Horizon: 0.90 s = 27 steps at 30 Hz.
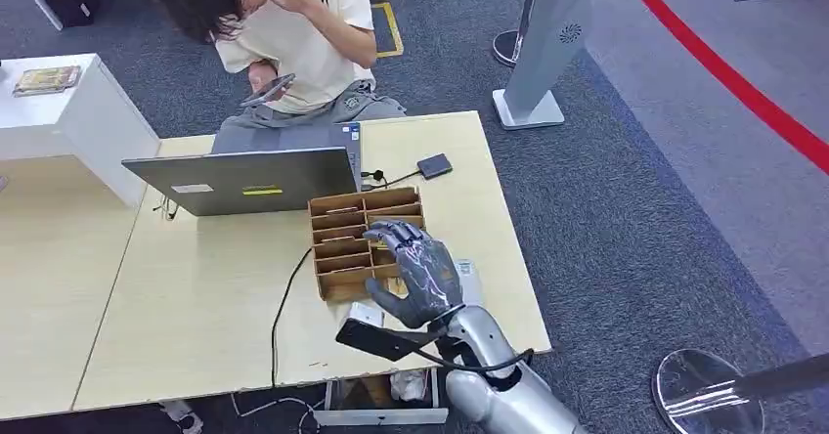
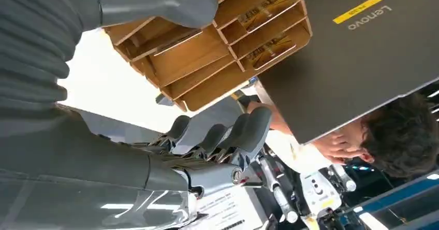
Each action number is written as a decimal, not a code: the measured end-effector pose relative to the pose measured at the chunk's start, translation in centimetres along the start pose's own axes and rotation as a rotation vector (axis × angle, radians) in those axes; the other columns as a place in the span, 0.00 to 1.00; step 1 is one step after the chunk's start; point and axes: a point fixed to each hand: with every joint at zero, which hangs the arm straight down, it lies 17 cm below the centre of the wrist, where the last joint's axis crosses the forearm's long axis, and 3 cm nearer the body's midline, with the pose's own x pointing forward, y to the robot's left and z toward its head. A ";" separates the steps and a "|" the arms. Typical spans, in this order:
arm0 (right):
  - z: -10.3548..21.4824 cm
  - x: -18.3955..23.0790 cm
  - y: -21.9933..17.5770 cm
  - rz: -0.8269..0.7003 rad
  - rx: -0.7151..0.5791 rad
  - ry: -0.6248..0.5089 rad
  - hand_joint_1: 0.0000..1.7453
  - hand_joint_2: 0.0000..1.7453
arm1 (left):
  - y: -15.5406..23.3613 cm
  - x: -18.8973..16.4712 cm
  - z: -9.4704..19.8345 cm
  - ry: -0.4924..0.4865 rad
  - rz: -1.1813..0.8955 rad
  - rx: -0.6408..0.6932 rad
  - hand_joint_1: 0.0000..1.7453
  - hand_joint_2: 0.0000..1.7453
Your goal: Pass the card to the sensor for recognition and then transmit it.
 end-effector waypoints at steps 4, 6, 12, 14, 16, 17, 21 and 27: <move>-0.1 -0.4 0.3 0.007 0.009 0.008 0.32 1.00 | 0.1 0.0 0.0 0.000 0.000 0.001 0.00 0.00; 0.0 -0.6 0.5 0.009 0.014 0.012 0.34 1.00 | 0.1 0.0 0.0 0.000 0.000 0.001 0.00 0.00; -0.2 -1.4 0.7 0.045 0.018 0.028 0.43 1.00 | 0.1 0.0 0.0 0.001 -0.001 0.002 0.00 0.00; -0.3 -1.9 0.9 0.067 0.021 0.035 0.39 1.00 | 0.1 0.0 0.0 0.001 -0.003 0.002 0.00 0.00; -0.4 -2.4 1.1 0.087 0.027 0.044 0.41 1.00 | 0.1 0.0 0.0 0.001 -0.004 0.002 0.00 0.00; -0.5 -2.7 1.2 0.097 0.031 0.050 0.42 1.00 | 0.1 0.0 0.0 0.001 -0.004 0.002 0.00 0.00; -0.9 -3.9 1.6 0.130 0.050 0.065 0.41 1.00 | 0.2 0.1 0.0 0.000 -0.003 0.004 0.00 0.00; -1.8 -4.4 2.0 0.142 0.064 0.076 0.42 1.00 | 0.4 0.2 0.0 -0.004 0.000 0.006 0.00 0.00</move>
